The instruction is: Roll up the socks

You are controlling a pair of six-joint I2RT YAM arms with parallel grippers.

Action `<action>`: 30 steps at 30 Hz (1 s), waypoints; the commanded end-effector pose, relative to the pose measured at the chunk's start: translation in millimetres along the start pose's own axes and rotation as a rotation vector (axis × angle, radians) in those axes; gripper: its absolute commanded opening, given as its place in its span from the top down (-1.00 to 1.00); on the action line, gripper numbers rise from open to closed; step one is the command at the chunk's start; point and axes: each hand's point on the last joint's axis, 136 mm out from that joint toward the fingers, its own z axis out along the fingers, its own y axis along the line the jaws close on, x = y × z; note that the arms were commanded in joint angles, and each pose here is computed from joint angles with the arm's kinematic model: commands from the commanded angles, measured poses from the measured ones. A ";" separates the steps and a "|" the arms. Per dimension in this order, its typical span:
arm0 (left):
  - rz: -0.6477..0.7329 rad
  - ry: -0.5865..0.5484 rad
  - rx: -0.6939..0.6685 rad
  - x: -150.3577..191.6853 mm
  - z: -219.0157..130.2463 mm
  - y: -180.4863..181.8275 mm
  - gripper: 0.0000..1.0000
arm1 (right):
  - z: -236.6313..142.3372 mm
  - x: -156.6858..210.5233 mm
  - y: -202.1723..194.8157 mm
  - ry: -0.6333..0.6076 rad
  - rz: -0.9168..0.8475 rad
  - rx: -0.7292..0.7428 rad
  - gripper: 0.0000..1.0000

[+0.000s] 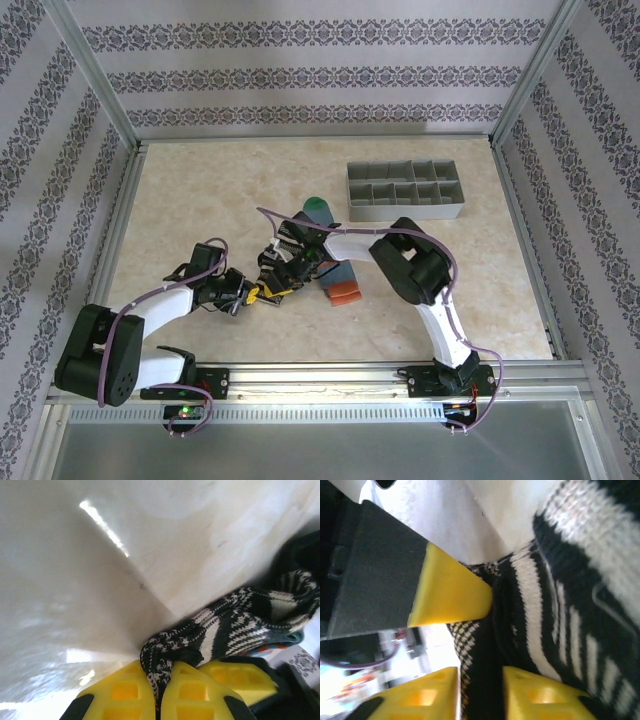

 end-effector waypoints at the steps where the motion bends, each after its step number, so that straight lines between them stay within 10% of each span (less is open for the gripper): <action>1: -0.055 0.011 -0.207 11.2 -9.3 47.2 1.00 | -27.5 -5.0 5.8 -0.135 -0.362 0.244 0.31; 6: -0.078 0.020 -0.239 18.5 -20.1 51.0 1.00 | -34.0 18.9 34.0 -0.245 -0.958 0.544 -0.06; 14: -0.080 0.017 -0.250 18.2 -21.8 47.4 1.00 | 3.7 13.9 43.4 -0.142 -1.406 0.973 -0.04; 24: -0.073 0.024 -0.247 17.3 -19.9 42.2 1.00 | 32.4 11.7 27.1 -0.058 -1.432 1.002 0.15; 30: -0.071 0.031 -0.253 17.6 -18.7 43.1 1.00 | 37.4 8.9 25.6 -0.039 -1.396 0.995 0.74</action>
